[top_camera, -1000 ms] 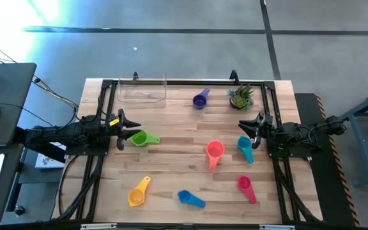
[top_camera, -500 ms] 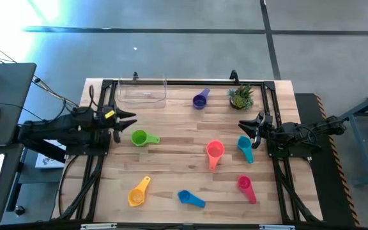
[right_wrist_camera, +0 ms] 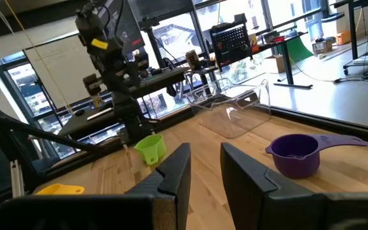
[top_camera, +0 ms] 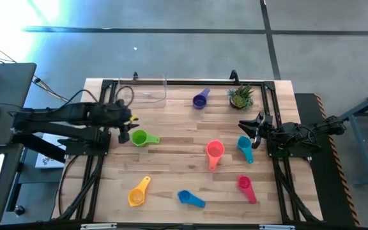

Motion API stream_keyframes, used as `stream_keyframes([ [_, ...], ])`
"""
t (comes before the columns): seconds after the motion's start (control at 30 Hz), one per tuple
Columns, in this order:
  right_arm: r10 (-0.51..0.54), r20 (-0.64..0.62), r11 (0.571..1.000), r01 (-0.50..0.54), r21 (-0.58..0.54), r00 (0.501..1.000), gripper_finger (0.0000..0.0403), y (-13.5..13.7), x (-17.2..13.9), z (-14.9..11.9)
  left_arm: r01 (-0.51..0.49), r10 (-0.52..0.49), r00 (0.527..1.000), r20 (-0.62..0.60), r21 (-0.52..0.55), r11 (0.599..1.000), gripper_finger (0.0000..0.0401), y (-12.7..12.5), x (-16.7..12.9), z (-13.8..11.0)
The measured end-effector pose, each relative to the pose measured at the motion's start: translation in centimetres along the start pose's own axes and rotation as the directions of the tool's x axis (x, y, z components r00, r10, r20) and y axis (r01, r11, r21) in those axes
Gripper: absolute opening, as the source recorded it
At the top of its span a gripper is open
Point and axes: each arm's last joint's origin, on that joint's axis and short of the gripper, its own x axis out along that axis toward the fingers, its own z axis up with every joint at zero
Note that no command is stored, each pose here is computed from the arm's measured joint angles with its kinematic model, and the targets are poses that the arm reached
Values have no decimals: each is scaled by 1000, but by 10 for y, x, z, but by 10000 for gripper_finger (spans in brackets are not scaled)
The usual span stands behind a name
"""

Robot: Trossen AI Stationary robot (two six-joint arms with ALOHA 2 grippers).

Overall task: Nest measuring cups in basket
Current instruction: Stack the green measuring cup on top of the orange measuring cup

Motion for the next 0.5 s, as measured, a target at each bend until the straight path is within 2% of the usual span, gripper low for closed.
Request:
stream_keyframes([
  [0.23, 0, 0, 1000, 0, 0, 1000, 78, 0, 0, 0, 61, -74, 972, -221, -67, 996, 115, -9, 25, -3],
  [0.5, 0, 0, 1000, 0, 0, 1000, 78, 0, 0, 0, 46, -79, 923, -377, -94, 995, 119, -25, 52, -6],
])
